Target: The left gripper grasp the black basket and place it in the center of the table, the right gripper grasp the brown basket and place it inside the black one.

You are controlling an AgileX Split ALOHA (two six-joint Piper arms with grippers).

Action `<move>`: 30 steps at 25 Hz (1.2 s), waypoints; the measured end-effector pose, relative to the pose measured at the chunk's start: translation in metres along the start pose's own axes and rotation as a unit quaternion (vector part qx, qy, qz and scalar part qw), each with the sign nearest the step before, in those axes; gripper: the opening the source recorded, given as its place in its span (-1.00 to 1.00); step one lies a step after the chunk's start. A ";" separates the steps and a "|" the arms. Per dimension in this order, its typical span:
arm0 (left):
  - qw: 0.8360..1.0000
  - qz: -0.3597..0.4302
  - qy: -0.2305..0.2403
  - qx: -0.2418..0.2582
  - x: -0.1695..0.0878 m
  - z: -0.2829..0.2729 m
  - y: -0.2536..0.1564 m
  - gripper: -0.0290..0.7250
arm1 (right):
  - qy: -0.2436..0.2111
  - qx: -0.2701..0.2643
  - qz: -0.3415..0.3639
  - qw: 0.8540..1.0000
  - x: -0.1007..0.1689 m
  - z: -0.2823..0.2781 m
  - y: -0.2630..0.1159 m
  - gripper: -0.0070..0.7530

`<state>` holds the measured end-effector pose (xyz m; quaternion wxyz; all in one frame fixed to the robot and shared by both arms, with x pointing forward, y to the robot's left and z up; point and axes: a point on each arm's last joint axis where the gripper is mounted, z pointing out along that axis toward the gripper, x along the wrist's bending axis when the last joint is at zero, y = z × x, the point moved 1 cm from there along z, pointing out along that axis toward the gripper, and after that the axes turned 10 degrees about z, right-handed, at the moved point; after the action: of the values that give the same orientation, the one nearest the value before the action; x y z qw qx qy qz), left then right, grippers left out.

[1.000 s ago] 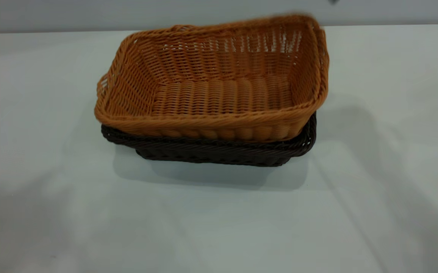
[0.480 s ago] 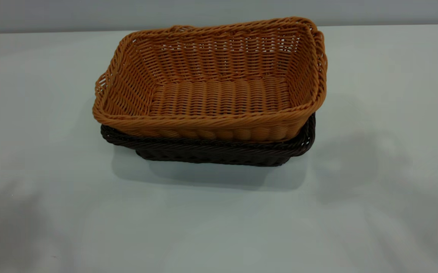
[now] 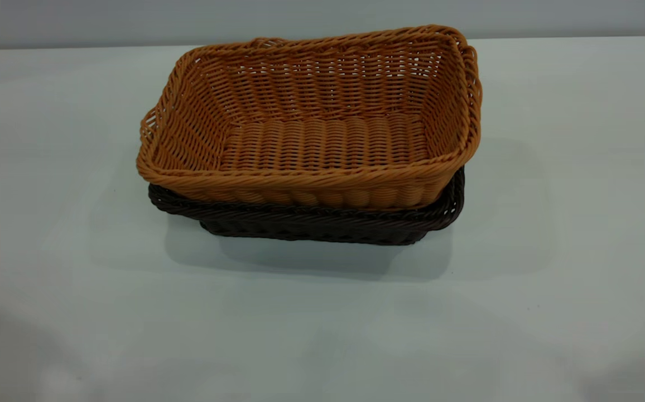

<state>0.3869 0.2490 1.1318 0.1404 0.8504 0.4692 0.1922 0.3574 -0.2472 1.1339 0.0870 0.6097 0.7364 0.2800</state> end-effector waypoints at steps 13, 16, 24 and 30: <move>0.995 -0.017 -0.064 0.080 -0.041 0.067 -0.122 -0.01 | -0.015 0.056 0.021 0.998 -0.028 0.072 -0.104 0.45; 0.997 -0.022 -0.062 0.035 -0.042 0.062 -0.131 -0.01 | -0.014 0.048 0.020 0.999 -0.028 0.071 -0.105 0.45; 0.993 -0.044 -0.039 -0.103 -0.043 0.035 -0.157 -0.01 | -0.013 0.042 0.019 0.999 -0.028 0.070 -0.105 0.45; 0.976 -0.121 0.028 -0.176 -0.045 0.022 -0.179 -0.01 | -0.012 -0.043 0.026 0.999 -0.029 0.050 -0.116 0.45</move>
<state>0.2422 0.3027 1.0288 0.2969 0.7433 0.5314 0.2773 0.2892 -0.2705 1.0263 0.1142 0.6279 0.7064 0.3060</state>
